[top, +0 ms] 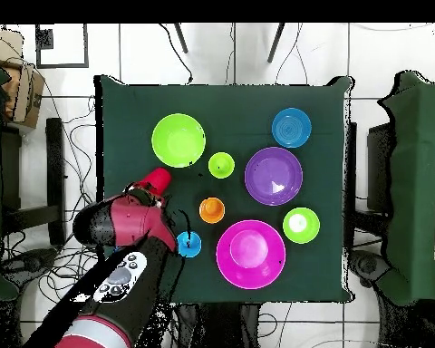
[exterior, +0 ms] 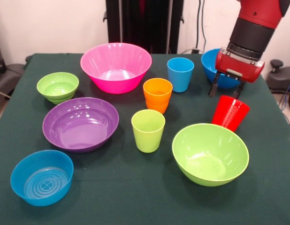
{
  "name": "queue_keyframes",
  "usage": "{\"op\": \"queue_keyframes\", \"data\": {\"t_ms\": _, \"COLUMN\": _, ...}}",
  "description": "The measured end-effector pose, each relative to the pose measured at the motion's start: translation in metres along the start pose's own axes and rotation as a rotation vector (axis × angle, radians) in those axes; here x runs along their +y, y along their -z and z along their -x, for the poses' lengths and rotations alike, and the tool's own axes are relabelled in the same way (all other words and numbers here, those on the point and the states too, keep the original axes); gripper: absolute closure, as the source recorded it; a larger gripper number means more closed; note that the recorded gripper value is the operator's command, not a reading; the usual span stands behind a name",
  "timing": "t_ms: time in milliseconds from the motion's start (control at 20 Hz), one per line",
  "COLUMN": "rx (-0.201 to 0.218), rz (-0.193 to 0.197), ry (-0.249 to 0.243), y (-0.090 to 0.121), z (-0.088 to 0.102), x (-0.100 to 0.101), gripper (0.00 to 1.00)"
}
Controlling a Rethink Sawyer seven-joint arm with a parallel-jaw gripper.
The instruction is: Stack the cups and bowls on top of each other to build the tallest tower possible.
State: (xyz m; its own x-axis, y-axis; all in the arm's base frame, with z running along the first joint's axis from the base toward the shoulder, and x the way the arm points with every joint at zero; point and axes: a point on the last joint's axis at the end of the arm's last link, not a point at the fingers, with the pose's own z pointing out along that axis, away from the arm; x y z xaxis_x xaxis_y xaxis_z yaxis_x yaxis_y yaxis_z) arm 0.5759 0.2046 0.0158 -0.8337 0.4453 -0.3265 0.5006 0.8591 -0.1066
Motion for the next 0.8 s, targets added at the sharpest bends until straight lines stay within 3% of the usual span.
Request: {"op": "queue_keyframes", "data": {"t_ms": 800, "rx": -0.023, "rz": -0.003, "ry": 0.027, "y": 0.0045, "z": 0.0022, "x": 0.0014, "gripper": 0.0}}
